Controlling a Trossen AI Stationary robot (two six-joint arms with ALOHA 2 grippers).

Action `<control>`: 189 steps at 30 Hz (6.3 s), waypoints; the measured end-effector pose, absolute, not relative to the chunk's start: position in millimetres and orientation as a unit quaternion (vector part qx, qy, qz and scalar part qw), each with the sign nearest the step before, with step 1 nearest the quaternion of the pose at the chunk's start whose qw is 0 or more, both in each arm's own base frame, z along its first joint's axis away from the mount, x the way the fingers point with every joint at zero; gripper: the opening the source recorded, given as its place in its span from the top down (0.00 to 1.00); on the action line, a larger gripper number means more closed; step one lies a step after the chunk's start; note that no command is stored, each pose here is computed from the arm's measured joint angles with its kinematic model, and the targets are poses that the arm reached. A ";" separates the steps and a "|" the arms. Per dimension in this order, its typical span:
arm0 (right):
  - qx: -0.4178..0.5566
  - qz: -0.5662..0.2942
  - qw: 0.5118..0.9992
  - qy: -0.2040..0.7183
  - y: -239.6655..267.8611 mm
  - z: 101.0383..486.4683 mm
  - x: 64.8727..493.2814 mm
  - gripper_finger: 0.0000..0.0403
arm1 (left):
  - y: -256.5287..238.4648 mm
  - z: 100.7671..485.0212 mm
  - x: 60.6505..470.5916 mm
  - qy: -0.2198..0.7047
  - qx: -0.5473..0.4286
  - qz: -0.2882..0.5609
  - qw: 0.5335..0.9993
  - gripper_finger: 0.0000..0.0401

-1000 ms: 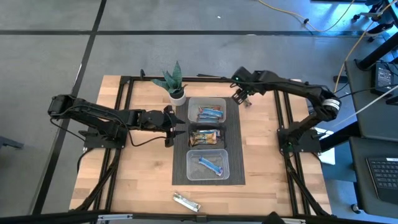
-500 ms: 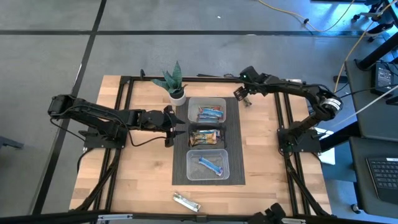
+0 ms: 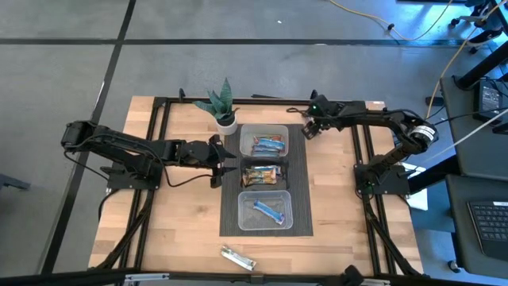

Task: Pick and place Granola Bars by type
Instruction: Put the blue granola bar into the transparent bin, then put the yellow granola bar into the black bin

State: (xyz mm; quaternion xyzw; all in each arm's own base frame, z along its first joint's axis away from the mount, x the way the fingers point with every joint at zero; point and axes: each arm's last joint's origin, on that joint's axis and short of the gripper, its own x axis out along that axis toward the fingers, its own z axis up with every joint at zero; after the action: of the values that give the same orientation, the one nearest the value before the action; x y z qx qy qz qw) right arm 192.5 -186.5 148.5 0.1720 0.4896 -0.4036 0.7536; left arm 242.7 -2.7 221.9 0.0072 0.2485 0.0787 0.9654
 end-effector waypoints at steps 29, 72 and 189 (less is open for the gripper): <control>0.191 -0.381 0.757 0.496 -185.3 117.6 193.7 0.50 | -2.7 221.9 242.7 0.247 -0.006 0.082 0.965 0.52; 0.160 0.078 0.940 0.293 -0.8 234.2 238.9 0.78 | -3.2 222.0 242.7 0.240 -0.087 0.097 0.962 0.52; 0.073 -0.001 0.902 0.425 143.9 228.9 265.5 0.54 | -242.7 185.3 290.9 0.488 0.038 -0.136 0.861 0.72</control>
State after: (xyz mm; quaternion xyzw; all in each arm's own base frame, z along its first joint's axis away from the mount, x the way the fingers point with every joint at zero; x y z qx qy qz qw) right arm 265.5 143.9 228.9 0.0728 0.4247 -0.0010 0.9024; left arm 290.9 -242.7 185.3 0.0383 0.4884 -0.1365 0.8611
